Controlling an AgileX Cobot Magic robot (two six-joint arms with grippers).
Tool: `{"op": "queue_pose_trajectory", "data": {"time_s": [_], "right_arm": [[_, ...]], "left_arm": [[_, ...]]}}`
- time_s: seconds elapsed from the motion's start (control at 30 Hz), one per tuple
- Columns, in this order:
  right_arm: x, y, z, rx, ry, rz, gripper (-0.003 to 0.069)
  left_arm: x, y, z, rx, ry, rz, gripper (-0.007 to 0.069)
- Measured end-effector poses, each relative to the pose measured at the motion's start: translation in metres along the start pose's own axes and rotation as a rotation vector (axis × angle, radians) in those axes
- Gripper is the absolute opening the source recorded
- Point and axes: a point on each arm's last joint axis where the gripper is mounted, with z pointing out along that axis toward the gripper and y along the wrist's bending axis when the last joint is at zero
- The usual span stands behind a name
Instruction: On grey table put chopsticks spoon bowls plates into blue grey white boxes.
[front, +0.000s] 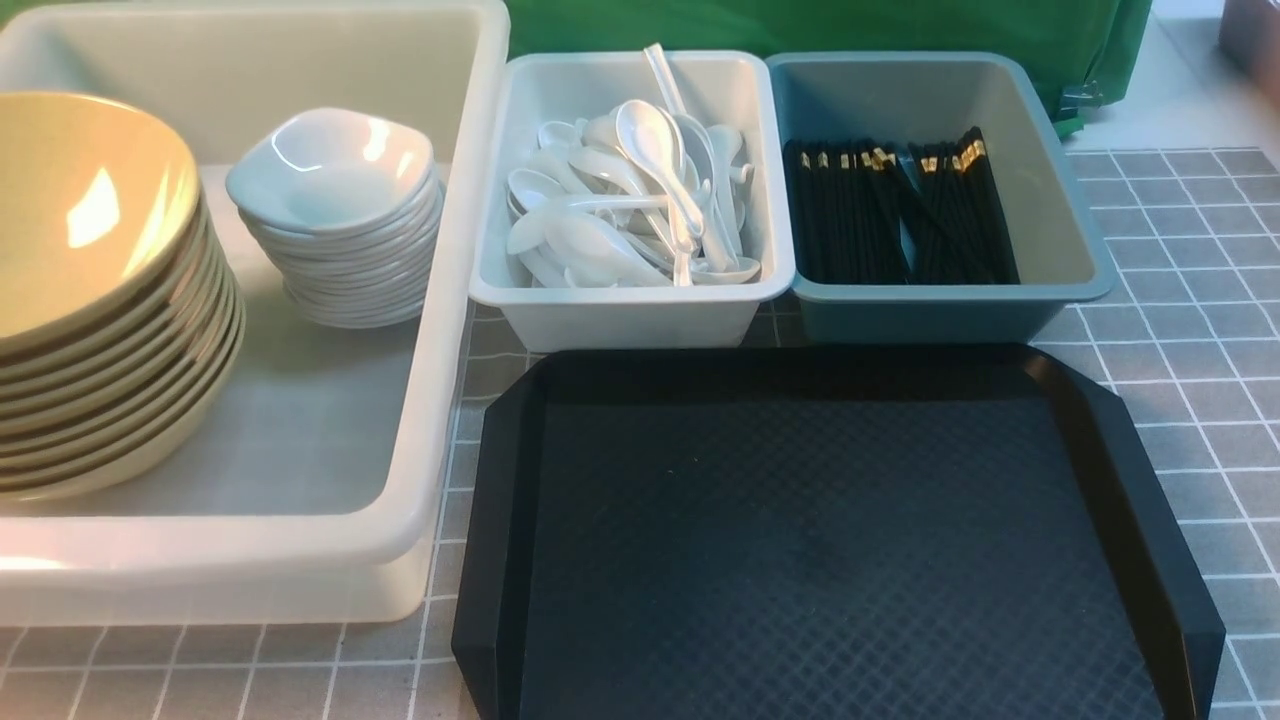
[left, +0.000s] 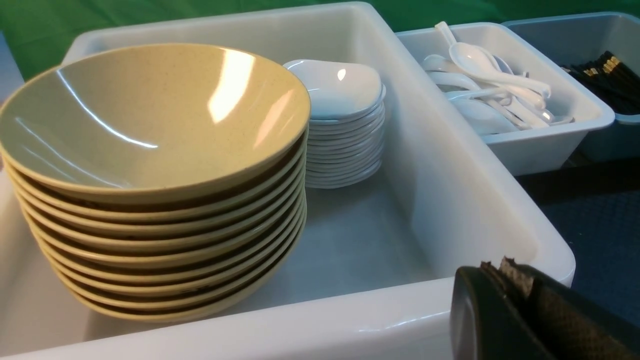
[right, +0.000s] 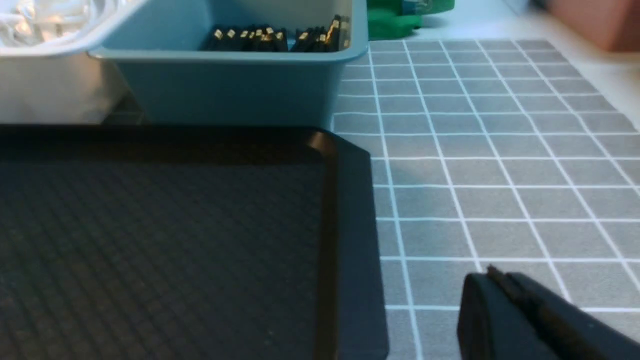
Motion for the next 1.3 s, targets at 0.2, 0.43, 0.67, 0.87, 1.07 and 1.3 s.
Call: {"op": "queue_pose_trajectory", "data": {"time_s": [0.2,0.43,0.67,0.87,1.07,1.3], "right_arm": [[0.0000,-0.0003,0.0000,0.003,0.001,-0.005,0.0031],[0.0001,-0.0003,0.0000,0.004,0.001,-0.006,0.0031],[0.0001,-0.0003,0.0000,0.004,0.001,-0.006,0.0034],[0.0001,-0.0003,0.0000,0.004,0.001,-0.006,0.0038],[0.0001,-0.0003,0.0000,0.004,0.001,-0.006,0.0041],[0.0001,-0.0004,0.0000,0.004,0.001,-0.006,0.0045]], "left_arm": [[0.0000,0.0000,0.0000,0.000,0.000,0.000,-0.0011],[0.0000,0.0000,0.0000,0.000,0.000,0.000,-0.0011],[0.0000,0.0000,0.0000,0.000,0.000,0.000,-0.0011],[0.0000,0.0000,0.0000,0.000,0.000,0.000,-0.0011],[0.0000,-0.0014,0.0000,0.015,0.001,-0.013,-0.0011],[0.0044,-0.0021,0.0083,0.015,-0.023,-0.011,-0.0011]]}}
